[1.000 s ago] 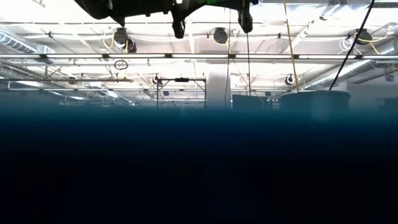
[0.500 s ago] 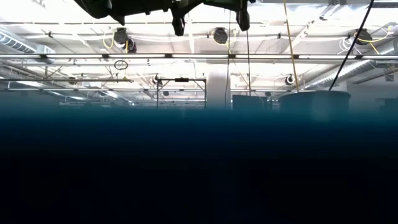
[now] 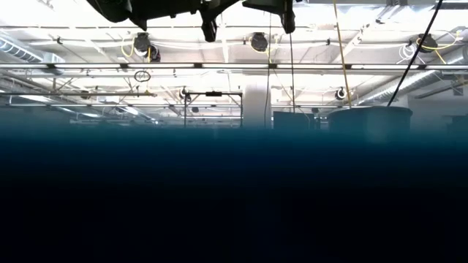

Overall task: Pick & Place Toys
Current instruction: Put the green game piece into the right gray bin

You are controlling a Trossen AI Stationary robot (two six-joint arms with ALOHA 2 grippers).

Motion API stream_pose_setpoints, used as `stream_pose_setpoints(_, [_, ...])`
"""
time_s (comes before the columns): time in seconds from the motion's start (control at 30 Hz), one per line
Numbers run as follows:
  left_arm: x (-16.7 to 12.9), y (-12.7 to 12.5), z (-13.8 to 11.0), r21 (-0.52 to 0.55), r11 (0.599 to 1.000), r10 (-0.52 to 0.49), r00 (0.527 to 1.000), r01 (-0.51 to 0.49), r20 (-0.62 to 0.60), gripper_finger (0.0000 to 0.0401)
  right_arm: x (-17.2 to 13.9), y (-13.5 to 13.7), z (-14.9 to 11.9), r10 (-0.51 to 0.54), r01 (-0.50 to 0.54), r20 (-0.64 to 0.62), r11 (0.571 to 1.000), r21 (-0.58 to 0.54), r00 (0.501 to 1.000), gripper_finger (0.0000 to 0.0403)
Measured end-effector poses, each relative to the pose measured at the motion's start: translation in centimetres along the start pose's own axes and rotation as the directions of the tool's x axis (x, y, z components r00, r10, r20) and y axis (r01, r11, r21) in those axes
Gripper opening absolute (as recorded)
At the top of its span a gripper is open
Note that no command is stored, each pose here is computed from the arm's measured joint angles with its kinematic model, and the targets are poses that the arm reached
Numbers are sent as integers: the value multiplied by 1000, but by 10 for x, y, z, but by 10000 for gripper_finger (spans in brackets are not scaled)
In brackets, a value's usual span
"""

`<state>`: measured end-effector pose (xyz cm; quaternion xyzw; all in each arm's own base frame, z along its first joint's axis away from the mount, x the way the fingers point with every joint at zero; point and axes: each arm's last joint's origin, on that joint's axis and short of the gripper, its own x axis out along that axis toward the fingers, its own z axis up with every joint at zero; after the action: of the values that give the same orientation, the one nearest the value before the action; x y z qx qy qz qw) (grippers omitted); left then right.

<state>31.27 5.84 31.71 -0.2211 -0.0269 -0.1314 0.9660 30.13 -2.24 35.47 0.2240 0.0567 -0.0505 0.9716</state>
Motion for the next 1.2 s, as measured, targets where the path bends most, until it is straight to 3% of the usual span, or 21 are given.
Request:
stream_pose_setpoints(0.33, [-4,4,3,-16,1000,2,1000,-2,-10,146,-19,-1,14,32,-31,11,999,-17,999,169])
stream_pose_setpoints(0.6, [-17,2,14,41,999,32,999,-32,-12,143,-33,-2,24,27,-26,50,999,-23,998,169])
stream_pose_setpoints(0.7, [-24,1,16,76,994,81,996,-78,-40,146,-36,-2,26,30,-31,63,999,19,998,169])
stream_pose_setpoints(0.8, [-29,-4,23,139,982,146,984,-131,-105,142,-35,-5,26,20,-28,56,990,136,998,169])
stream_pose_setpoints(0.97, [-29,-20,43,331,920,316,899,-212,-304,141,-24,-14,22,18,-22,14,934,357,1000,169])
stream_pose_setpoints(1.2, [-23,-34,65,501,831,494,738,-244,-460,146,-7,-26,16,23,-19,-2,872,488,1000,169])
